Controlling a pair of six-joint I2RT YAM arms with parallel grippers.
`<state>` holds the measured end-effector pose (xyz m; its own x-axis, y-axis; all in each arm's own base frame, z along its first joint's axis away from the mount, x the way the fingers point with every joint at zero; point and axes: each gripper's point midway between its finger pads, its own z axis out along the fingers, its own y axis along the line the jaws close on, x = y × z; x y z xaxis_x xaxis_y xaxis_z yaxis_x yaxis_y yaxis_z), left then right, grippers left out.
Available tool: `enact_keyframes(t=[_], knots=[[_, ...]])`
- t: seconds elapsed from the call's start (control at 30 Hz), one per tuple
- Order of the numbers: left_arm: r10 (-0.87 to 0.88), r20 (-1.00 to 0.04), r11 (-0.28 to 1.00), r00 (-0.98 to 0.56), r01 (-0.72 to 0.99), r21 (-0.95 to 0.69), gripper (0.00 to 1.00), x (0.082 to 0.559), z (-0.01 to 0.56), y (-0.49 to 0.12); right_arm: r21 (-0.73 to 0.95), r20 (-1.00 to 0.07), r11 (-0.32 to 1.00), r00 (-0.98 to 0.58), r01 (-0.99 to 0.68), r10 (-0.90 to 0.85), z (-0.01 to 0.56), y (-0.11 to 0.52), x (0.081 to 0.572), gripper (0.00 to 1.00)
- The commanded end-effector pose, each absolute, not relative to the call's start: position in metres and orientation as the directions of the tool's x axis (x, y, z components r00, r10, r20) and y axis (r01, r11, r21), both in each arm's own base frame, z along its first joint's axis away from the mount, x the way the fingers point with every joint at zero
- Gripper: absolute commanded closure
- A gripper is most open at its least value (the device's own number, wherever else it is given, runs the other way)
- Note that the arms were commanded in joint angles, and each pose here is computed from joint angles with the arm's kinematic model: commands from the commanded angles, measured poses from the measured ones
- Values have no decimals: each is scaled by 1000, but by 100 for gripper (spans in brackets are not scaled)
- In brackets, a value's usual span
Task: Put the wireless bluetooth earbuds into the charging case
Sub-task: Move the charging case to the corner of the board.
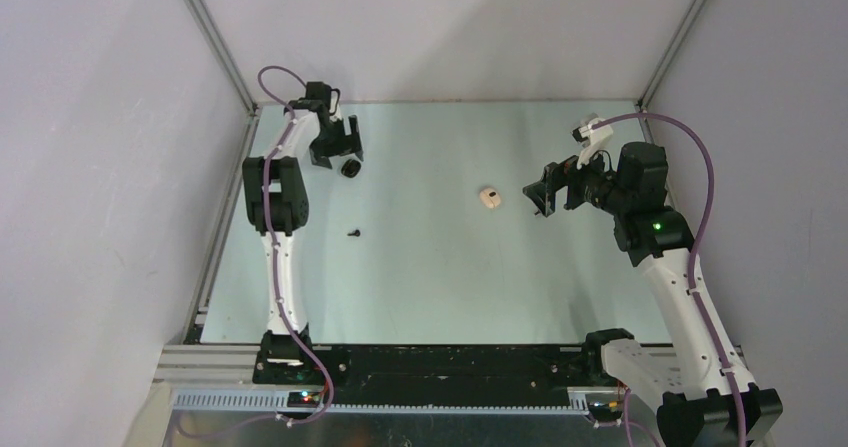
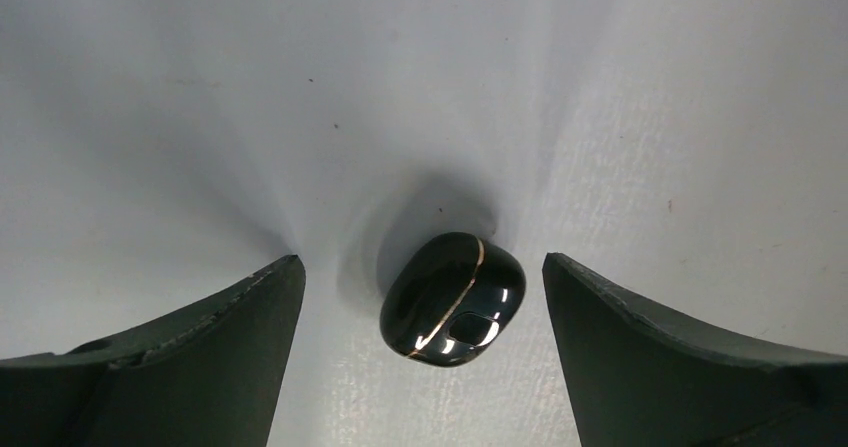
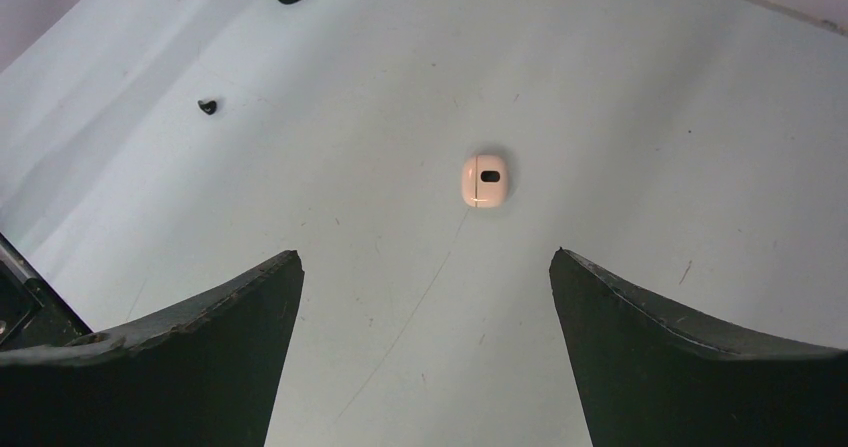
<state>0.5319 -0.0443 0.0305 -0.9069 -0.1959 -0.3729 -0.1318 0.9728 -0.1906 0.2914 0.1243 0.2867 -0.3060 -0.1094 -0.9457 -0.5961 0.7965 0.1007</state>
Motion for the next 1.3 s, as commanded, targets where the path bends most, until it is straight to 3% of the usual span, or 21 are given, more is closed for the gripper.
enact_keyframes(t=[0.0,0.13,0.4,0.7,0.87,1.07,1.27], knots=[[-150,-373,972,-915,-68,-224,10,534,37,-61,82,-965,783,-245,-617,-92,308,129,289,1],[-134,-351,969,-927,-49,-241,22,526,30,-72,83,-965,782,-245,-618,-92,308,129,288,1],[-73,-358,963,-931,27,-267,30,516,34,-92,78,-968,781,-236,-619,-90,311,128,287,1],[-10,-324,960,-946,81,-267,47,495,22,-112,80,-969,777,-232,-625,-87,313,130,285,1],[52,-326,951,-944,147,-274,61,482,23,-131,78,-969,777,-230,-625,-88,313,130,284,1],[201,-334,900,-921,309,-309,65,455,24,-183,88,-966,768,-242,-635,-89,310,133,285,1],[461,-356,755,-813,570,-324,62,408,26,-260,91,-964,754,-248,-651,-98,301,138,288,1]])
